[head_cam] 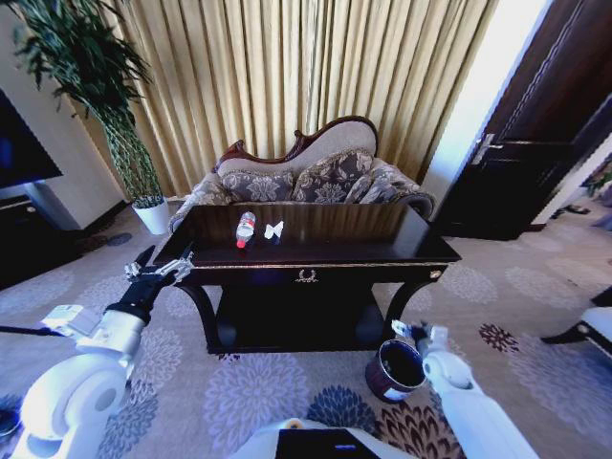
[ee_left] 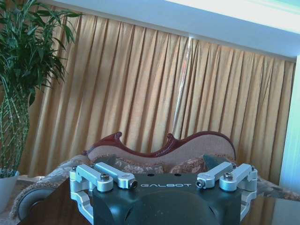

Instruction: Move to the front of the table and place the trash on the table into the trash bin.

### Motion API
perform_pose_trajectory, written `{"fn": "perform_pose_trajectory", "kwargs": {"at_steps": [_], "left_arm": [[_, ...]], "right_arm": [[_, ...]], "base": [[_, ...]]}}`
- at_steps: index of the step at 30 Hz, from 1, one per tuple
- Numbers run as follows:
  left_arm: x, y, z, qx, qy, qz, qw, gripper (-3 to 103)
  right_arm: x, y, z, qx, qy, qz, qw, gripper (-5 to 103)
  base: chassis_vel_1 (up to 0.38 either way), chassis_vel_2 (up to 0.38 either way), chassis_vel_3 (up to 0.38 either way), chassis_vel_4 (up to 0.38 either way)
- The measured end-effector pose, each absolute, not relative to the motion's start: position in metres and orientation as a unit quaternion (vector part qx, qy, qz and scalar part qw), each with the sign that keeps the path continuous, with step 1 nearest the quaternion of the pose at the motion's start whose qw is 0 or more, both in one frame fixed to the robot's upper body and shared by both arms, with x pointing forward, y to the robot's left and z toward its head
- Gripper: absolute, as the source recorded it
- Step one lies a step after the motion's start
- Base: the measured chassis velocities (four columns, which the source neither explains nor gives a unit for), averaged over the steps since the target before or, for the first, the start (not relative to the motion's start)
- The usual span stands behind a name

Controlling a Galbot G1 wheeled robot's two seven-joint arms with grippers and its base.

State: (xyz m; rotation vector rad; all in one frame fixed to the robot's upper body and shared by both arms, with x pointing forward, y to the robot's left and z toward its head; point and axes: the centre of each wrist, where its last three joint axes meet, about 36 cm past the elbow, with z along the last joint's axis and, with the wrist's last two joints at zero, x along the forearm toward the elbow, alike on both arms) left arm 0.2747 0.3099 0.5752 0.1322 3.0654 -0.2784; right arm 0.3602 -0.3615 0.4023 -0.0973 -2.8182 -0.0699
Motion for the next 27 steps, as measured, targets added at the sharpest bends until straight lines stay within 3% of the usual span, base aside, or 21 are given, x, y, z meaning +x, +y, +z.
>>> {"fn": "perform_pose_trajectory", "kwargs": {"at_steps": [2,9,20,27], "left_arm": [[0.275,0.309,0.574,0.042,0.995,-0.089,0.032,100],[0.276,0.311,0.573,0.039,0.995,-0.083,0.031,100],[0.28,0.315,0.572,0.036,0.996,-0.079,0.029,100],[0.28,0.312,0.579,0.025,0.997,-0.072,-0.003,100]], "right_arm": [[0.356,-0.341,0.446,-0.003,-0.994,-0.028,0.105,100],[0.339,-0.315,0.501,0.043,-0.998,-0.015,0.042,100],[0.317,-0.301,0.538,0.074,-0.997,0.001,0.007,100],[0.312,-0.299,0.542,0.09,-0.996,0.002,0.01,100]], "base": [[0.0,0.0,0.0,0.0],[0.0,0.0,0.0,0.0],[0.0,0.0,0.0,0.0],[0.0,0.0,0.0,0.0]]}}
